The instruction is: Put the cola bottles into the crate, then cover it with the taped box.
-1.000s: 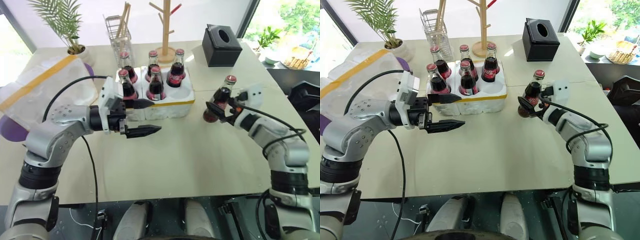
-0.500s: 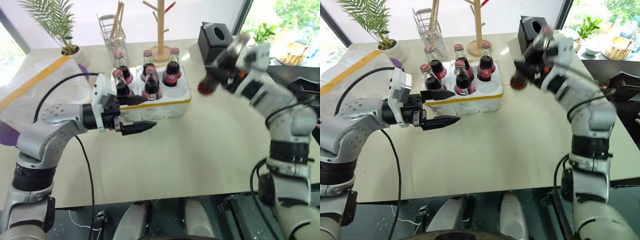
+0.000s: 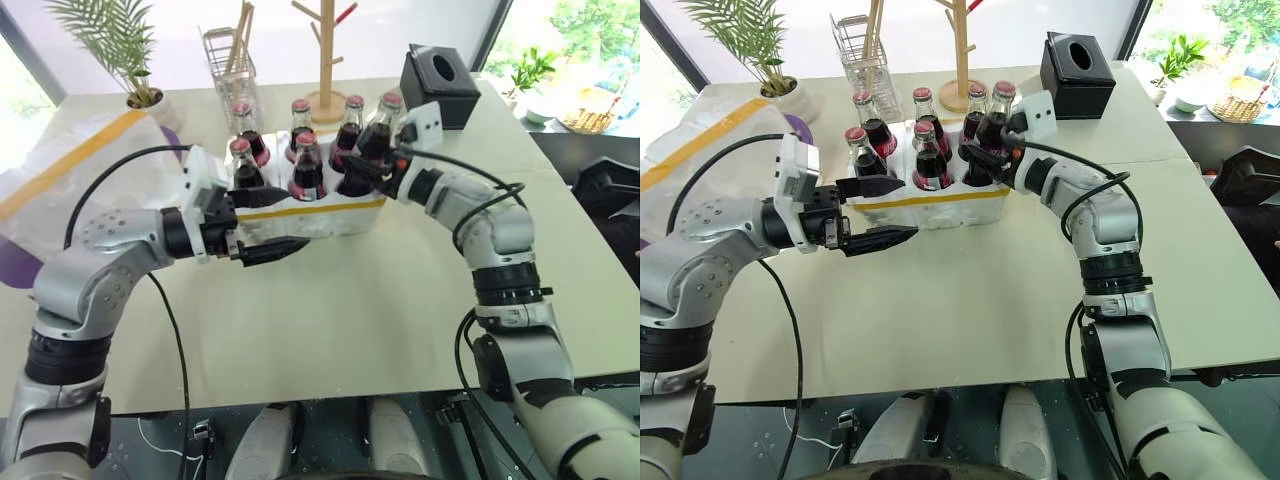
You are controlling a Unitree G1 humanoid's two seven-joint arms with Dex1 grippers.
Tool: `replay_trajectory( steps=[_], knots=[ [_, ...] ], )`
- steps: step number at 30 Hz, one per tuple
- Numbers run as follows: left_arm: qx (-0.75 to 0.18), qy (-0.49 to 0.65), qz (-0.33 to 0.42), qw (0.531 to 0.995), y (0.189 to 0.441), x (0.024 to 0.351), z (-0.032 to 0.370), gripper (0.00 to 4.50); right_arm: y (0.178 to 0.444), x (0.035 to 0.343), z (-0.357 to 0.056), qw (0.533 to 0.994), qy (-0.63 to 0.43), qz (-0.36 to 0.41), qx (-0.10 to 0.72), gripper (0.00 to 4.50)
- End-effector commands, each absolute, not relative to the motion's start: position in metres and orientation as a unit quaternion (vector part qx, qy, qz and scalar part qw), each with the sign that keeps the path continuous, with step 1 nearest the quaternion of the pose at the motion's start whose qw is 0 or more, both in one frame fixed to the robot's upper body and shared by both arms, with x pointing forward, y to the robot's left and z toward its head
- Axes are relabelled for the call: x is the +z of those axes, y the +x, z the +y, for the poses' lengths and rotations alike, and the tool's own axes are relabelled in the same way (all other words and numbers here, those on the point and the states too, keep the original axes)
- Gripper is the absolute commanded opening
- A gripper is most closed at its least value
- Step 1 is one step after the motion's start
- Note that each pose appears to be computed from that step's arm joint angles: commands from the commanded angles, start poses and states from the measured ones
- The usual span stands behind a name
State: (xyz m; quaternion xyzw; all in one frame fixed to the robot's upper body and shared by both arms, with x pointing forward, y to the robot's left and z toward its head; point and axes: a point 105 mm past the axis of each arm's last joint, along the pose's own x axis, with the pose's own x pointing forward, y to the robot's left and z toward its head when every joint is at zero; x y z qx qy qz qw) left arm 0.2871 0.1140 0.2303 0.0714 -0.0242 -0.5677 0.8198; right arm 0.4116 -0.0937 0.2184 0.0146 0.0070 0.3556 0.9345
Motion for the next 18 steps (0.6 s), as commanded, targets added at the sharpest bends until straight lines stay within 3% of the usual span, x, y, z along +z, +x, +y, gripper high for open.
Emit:
replay_trajectory(
  steps=[1,4,6,8,13,18],
  knots=[
    [-0.556,0.09,-0.048,0.825,0.281,0.242,0.121,4.5,0.404,0.239,-0.085,0.92,-0.044,-0.044,0.388,2.79],
    [-0.549,0.09,-0.048,0.83,0.283,0.242,0.124,4.5,0.407,0.214,-0.079,0.913,-0.061,0.004,0.403,2.79],
    [-0.545,0.092,-0.048,0.832,0.284,0.243,0.127,4.5,0.412,0.208,-0.077,0.915,-0.058,0.017,0.4,3.8],
    [-0.541,0.099,-0.045,0.834,0.286,0.242,0.13,4.5,0.414,0.208,-0.076,0.915,-0.068,0.013,0.398,4.46],
    [-0.519,0.139,-0.024,0.843,0.285,0.243,0.152,4.5,0.407,0.229,-0.078,0.911,-0.08,-0.023,0.404,4.46],
    [-0.466,0.181,0.029,0.866,0.271,0.258,0.205,4.5,0.376,0.273,-0.11,0.899,-0.083,-0.063,0.425,4.46]
  ],
)
